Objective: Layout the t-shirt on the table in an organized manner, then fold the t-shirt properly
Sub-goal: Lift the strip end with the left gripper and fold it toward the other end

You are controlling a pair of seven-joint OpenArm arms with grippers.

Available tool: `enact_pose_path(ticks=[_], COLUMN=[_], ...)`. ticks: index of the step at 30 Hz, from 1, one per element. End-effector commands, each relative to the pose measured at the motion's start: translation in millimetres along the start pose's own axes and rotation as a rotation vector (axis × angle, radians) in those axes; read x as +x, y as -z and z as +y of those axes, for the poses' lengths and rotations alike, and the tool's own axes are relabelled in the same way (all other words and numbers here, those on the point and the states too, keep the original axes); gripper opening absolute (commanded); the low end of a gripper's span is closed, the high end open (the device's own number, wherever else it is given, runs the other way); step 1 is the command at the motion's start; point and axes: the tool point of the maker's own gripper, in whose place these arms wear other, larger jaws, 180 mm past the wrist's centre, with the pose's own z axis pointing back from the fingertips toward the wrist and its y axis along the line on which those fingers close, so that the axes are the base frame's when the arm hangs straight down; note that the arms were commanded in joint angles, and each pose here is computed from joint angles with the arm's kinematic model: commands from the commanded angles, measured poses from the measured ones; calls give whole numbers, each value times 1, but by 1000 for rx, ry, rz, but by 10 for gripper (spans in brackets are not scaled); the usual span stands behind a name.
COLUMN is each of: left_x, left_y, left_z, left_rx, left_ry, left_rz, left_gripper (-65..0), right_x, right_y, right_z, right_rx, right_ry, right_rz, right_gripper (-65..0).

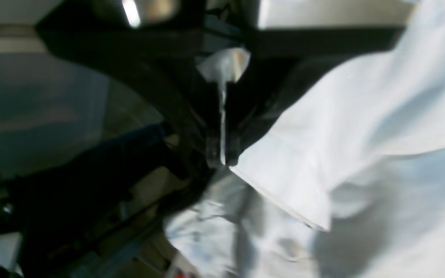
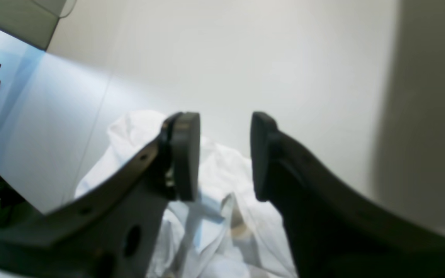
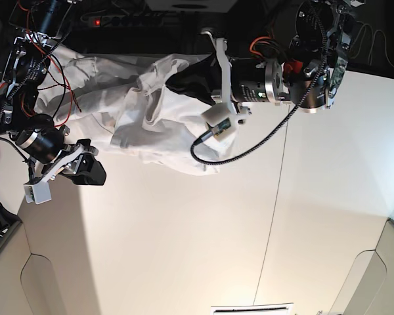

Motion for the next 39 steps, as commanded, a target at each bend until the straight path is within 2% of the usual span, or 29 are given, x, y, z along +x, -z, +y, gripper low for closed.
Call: enact_pose_path(ticks=[1,5,10,12,13,14,20,24,27,30,32,39], left_x=[11,-2,-5,-5,-4,-3,2,18,30,38,34,-4], left_y=[3,20,32,34,34,34,35,34,32,30,33,46], left_z=[-11,-26,-28,-28,-28,-28,-30,-21,-2,30,50,106], left_rx=[-36,-48,-6,1,1,1,-1,23,95,231,283,325], left_ry=[32,109,213,227,228,228,228,269,356,400,386,272], left_rz=[-32,38,51,52,46,39,16,-12,-7,0,21,138], left_gripper=[-650,-650,-650,-493,-430,-395,-388,-390,-390,-390,-390,-390], right_x=[18,18,18,18,18,18,18,18,18,19,19,19], right_y=[-3,-3,-3,-3,-3,-3,-3,-3,-3,-3,-3,-3], right_z=[4,4,4,4,4,4,4,4,4,4,4,4], right_rx=[15,15,15,15,15,15,15,15,15,15,15,15], right_ry=[-29,-29,-29,-29,-29,-29,-29,-29,-29,-29,-29,-29], right_rz=[-57,-57,-57,-57,-57,-57,-57,-57,-57,-57,-59,-62], right_gripper=[-440,-440,-440,-440,-440,-440,-440,-440,-440,-440,-440,-440])
